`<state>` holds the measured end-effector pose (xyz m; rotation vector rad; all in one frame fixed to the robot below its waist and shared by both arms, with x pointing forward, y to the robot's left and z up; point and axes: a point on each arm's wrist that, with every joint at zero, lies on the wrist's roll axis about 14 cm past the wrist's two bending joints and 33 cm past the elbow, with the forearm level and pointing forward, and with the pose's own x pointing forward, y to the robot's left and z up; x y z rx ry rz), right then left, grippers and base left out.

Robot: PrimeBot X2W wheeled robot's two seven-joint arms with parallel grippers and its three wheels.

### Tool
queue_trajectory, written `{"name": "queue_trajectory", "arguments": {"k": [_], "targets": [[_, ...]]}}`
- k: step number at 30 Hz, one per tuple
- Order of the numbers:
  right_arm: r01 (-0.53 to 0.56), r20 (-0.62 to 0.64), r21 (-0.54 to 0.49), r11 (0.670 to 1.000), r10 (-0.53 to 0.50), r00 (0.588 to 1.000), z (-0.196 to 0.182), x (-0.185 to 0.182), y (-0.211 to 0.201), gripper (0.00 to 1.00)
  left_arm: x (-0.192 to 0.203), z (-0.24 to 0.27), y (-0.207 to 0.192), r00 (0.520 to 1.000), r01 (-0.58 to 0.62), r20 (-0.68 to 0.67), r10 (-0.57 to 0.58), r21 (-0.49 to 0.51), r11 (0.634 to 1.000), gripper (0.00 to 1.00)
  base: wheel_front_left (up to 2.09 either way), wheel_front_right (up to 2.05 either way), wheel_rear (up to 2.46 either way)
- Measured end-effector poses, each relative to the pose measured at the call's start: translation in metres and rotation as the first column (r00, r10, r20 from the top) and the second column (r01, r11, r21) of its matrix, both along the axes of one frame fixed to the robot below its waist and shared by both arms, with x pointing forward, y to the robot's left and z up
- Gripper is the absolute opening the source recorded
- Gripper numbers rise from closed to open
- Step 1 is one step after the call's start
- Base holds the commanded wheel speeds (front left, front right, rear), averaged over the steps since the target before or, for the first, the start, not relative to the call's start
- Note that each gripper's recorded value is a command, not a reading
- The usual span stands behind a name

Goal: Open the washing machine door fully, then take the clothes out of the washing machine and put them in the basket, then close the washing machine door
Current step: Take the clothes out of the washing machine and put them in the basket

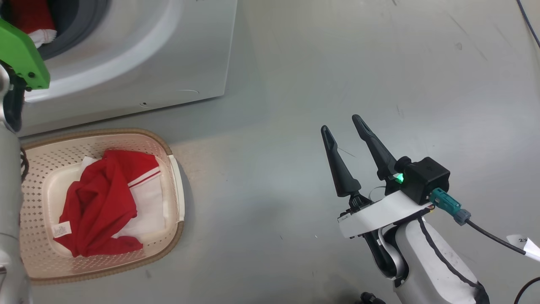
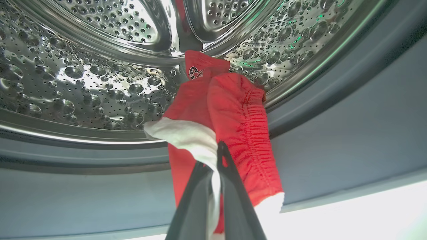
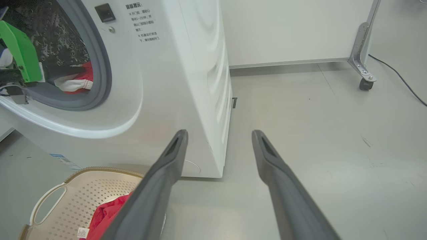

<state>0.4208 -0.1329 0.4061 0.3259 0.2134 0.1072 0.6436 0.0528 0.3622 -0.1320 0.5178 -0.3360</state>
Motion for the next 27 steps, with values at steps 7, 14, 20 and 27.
{"name": "queue_trajectory", "arguments": {"k": [7, 14, 20, 27], "targets": [[-0.017, 0.033, -0.007, 1.0, 0.017, 0.999, 0.012, -0.001, 0.005, 1.0, -0.016, 0.016, 0.007, 0.999, -0.004, 0.043, 0.004, 0.001, 1.0, 0.0, 0.0, 0.0, 0.0], [-0.023, 0.052, -0.002, 1.0, 0.023, 0.998, 0.02, -0.006, 0.008, 1.0, -0.04, 0.023, 0.018, 0.998, -0.004, 0.069, 0.003, 0.023, 1.0, 0.0, 0.0, 0.0, 0.0], [-0.031, 0.081, -0.004, 1.0, 0.031, 0.996, 0.031, -0.008, 0.01, 1.0, -0.057, 0.037, 0.025, 0.993, -0.006, 0.117, 0.002, 0.035, 0.999, 0.0, 0.0, 0.0, 0.0], [-0.05, 0.107, 0.008, 0.999, 0.049, 0.993, 0.04, -0.012, 0.016, 1.0, -0.078, 0.05, 0.036, 0.985, -0.017, 0.174, 0.01, 0.041, 0.999, 0.0, 0.0, 0.0, 0.0]]}}
